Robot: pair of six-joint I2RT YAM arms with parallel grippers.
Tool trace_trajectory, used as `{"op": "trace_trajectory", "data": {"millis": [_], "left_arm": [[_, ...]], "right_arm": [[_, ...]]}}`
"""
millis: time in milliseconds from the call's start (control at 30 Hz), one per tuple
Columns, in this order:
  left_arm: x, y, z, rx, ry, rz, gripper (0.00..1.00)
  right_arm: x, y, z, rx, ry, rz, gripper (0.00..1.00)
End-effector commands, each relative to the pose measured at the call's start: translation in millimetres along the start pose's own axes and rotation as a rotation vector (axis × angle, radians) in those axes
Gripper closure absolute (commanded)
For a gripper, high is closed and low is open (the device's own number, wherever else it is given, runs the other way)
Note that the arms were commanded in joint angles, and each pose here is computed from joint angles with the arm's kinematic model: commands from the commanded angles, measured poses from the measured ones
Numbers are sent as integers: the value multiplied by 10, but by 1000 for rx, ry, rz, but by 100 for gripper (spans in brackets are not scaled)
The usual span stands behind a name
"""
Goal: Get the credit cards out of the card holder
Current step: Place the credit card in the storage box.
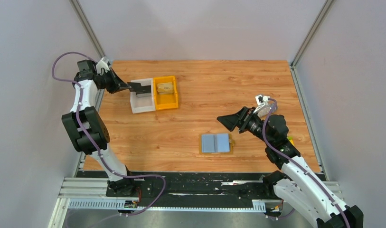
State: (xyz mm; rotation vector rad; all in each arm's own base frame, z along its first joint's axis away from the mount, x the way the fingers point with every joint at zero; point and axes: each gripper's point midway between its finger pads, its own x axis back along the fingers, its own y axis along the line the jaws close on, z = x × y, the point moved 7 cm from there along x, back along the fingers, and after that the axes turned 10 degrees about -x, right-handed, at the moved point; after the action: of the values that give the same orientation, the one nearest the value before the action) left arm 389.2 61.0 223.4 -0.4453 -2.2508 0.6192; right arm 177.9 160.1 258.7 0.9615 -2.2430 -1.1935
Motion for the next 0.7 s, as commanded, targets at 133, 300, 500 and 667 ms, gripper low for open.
{"op": "trace_trajectory", "data": {"millis": [133,300,500,667], "left_arm": [[-167,185,-247,-15,0,-11,100],[-248,267,-332,-16,11,-7,100],[-421,356,-345,-4,43,10,100],[-559,329,-368,-21,63,27,100]], "right_arm": [[-89,112,-121,52,-3,-21,0],[-123,98,-146,55,-12,-7,0],[-194,60,-166,48,-7,14,0],[-264,44,-185,45,2,20,0]]}}
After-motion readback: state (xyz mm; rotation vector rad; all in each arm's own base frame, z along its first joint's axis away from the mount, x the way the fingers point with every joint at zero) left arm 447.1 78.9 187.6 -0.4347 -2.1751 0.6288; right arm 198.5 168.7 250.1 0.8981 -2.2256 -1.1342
